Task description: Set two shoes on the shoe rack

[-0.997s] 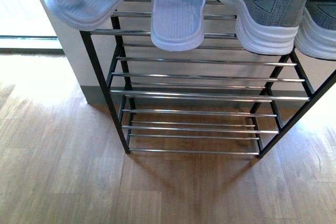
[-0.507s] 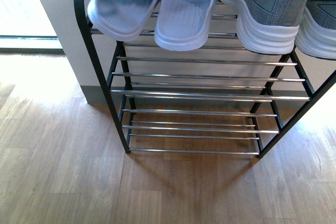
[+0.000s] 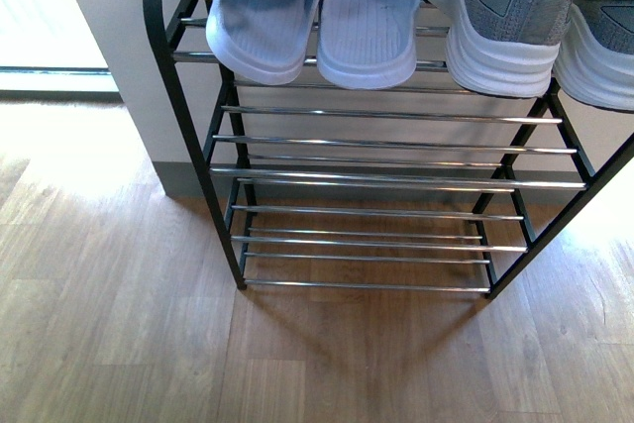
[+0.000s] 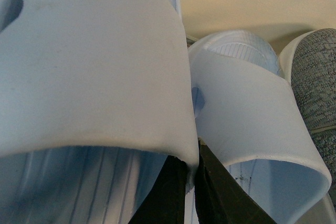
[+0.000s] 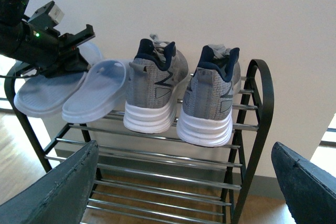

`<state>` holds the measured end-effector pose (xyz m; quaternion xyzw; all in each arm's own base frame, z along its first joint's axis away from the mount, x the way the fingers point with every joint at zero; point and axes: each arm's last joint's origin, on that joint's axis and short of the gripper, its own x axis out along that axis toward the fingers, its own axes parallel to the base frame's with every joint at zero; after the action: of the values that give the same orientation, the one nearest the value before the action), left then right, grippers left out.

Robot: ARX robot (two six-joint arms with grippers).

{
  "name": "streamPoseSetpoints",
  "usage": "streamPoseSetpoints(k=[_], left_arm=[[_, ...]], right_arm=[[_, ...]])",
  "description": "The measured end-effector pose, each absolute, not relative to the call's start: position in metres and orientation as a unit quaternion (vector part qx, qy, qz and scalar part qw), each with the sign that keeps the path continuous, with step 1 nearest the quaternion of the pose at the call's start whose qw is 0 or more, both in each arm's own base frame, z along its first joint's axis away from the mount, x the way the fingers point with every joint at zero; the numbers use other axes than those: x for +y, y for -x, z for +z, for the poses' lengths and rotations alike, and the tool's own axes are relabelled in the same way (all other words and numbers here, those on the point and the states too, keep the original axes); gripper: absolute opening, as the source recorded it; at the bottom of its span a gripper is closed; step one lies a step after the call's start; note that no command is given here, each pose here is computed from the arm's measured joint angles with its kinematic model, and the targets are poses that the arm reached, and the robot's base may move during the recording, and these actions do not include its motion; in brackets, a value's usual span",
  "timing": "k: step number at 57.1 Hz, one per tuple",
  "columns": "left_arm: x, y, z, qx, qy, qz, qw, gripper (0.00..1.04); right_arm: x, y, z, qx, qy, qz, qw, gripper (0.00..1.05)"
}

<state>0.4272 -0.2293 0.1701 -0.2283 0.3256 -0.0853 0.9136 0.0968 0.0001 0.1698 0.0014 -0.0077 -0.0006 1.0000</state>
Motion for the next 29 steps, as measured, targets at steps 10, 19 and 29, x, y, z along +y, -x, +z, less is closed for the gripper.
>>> streamPoseSetpoints(k=[10, 19, 29], left_arm=[[-0.223, -0.426, 0.165, 0.334, 0.232, -0.089, 0.910, 0.23], [-0.208, -0.426, 0.164, 0.339, 0.237, -0.077, 0.907, 0.59], [-0.197, -0.413, 0.170, 0.338, 0.222, -0.070, 0.912, 0.96]], right_arm=[[0.000, -0.097, 0.170, -0.008, -0.001, -0.001, 1.000, 0.96], [0.000, -0.097, 0.170, -0.008, -0.001, -0.001, 1.000, 0.96], [0.000, -0.097, 0.170, -0.008, -0.001, -0.001, 1.000, 0.96]])
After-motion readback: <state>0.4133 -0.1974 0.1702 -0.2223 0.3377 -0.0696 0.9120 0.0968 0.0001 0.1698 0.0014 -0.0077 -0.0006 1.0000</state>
